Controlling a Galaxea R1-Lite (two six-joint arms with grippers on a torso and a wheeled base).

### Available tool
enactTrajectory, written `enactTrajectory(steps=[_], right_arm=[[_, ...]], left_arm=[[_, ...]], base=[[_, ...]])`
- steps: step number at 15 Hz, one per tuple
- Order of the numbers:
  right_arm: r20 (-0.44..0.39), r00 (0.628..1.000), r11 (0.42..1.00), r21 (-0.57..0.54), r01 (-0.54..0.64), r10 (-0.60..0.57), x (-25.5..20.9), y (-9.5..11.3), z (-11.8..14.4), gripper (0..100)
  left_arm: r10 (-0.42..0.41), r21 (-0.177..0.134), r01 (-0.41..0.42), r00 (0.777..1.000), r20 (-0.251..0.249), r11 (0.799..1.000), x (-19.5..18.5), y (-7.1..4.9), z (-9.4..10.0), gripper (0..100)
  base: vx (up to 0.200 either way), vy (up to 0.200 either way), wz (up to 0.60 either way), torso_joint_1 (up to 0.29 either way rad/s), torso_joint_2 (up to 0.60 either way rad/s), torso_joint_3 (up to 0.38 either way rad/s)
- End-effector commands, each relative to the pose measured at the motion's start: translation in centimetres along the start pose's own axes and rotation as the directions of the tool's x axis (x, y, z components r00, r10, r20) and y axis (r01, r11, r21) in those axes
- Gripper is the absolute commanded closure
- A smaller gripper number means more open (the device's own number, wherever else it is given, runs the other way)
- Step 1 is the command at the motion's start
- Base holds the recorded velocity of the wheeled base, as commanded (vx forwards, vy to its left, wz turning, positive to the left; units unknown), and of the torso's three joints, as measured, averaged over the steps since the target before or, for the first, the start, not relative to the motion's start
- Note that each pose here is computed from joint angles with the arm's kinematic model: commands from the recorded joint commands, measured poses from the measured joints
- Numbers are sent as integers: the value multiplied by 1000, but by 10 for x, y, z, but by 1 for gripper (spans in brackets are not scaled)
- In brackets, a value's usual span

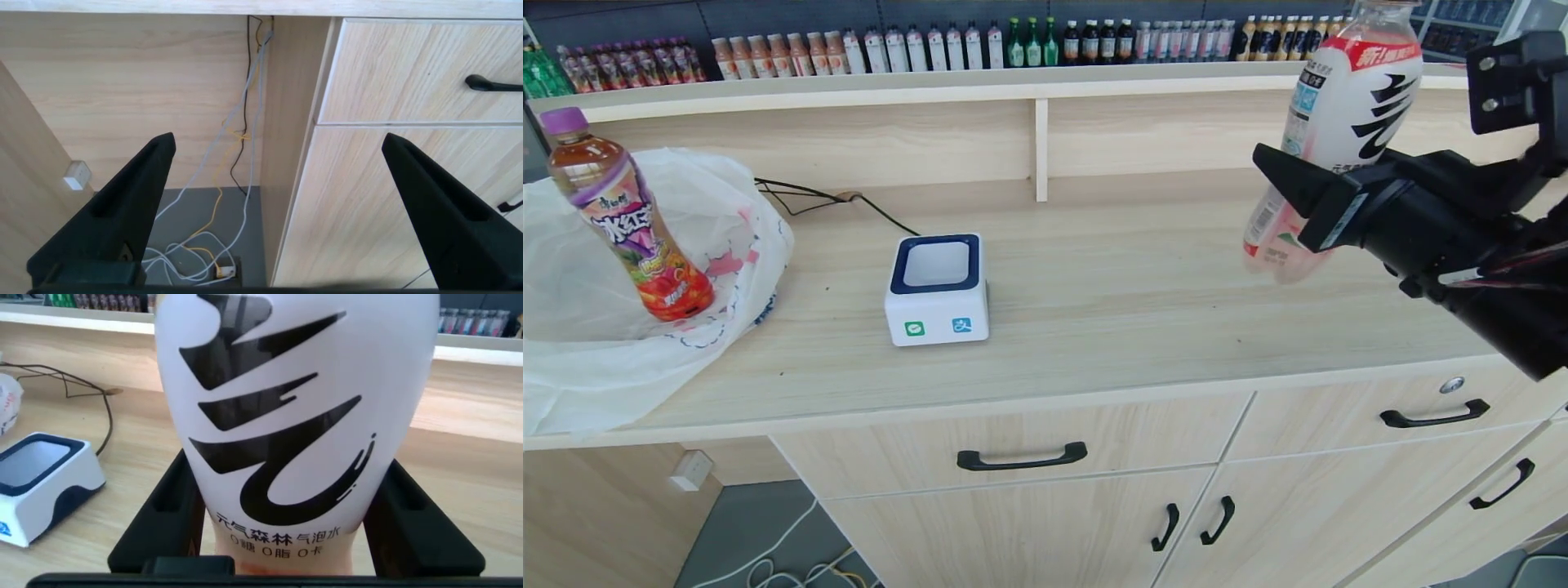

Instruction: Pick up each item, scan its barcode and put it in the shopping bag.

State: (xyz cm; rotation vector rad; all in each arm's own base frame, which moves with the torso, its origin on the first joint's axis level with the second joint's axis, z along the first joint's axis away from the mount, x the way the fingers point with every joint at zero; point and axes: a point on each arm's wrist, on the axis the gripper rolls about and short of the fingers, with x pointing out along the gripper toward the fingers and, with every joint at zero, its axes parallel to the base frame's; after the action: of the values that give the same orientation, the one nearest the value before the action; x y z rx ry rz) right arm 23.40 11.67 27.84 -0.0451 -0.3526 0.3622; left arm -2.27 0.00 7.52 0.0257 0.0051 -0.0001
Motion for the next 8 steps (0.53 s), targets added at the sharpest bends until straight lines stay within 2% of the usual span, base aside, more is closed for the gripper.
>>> enactTrajectory(steps=[1, 3, 5, 8], right_arm=[[22, 999, 999, 8, -32, 32, -23, -1, 10, 100], [37, 994, 994, 7, -107, 107, -23, 0, 12, 100], [39, 990, 990, 32, -134, 133, -23, 1, 11, 100], [82, 966, 950, 181, -255, 244, -34, 5, 20, 100]], left_arm=[[0, 0, 0, 1000, 1, 1000, 0, 0, 0, 0], [0, 0, 0, 1000, 1, 1000, 0, 0, 0, 0], [0, -1, 0, 1000, 1, 1000, 0, 0, 0, 0], [0, -1, 0, 1000, 1, 1000, 0, 0, 0, 0]], base=[[0, 0, 0, 0, 0, 0], [0, 0, 0, 0, 0, 0], [0, 0, 0, 0, 0, 0], [0, 0, 0, 0, 0, 0]])
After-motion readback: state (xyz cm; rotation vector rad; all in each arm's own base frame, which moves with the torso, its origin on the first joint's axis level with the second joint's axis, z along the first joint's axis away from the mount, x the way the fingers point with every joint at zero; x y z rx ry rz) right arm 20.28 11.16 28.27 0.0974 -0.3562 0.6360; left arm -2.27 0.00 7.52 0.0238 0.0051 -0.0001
